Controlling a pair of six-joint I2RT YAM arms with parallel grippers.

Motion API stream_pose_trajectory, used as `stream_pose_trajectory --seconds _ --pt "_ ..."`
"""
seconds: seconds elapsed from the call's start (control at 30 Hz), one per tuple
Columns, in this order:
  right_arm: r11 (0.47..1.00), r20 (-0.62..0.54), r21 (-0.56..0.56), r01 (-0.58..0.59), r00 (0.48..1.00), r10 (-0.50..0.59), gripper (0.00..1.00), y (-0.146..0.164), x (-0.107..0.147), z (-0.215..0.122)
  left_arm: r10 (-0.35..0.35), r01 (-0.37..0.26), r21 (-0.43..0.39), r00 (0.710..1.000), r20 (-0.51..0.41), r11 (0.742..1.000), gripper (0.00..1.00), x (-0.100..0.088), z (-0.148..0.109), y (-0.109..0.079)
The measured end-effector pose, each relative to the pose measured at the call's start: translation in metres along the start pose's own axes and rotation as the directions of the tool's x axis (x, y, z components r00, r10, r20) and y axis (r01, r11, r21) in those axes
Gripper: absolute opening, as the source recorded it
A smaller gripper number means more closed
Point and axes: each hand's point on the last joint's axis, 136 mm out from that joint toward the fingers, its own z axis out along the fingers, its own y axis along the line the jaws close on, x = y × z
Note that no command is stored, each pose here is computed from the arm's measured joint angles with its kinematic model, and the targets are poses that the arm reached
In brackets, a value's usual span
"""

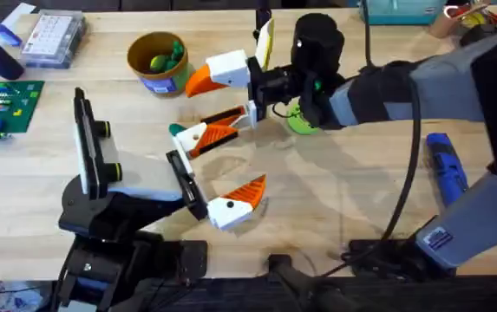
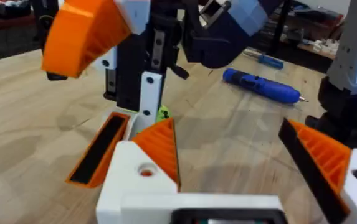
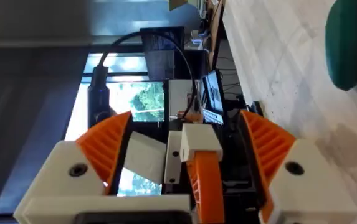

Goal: Pick up the gripper from the table and insert it into the empty holder that is missing its gripper. Then pick up a screw, insert it into the mounting hole, and use the screwdriver to tighten it. Finally, clean up the table by picking up the vegetable and placing it into the bucket.

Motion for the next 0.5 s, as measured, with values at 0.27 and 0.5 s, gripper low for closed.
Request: stream_pose_trajectory --seconds 0.27,0.5 --pt "0.998 0.019 0.028 -0.053 0.998 0.052 0.995 -0.011 -0.003 -0.003 0.0 0.0 0.01 1.0 -0.001 1.0 0.987 0.0 0.0 -0.002" --pt "0.987 0.11 0.059 -0.147 0.984 0.14 0.995 -0.028 -0.023 -0.031 -0.001 0.001 0.01 1.0 -0.002 1.0 0.987 0.0 0.0 -0.002"
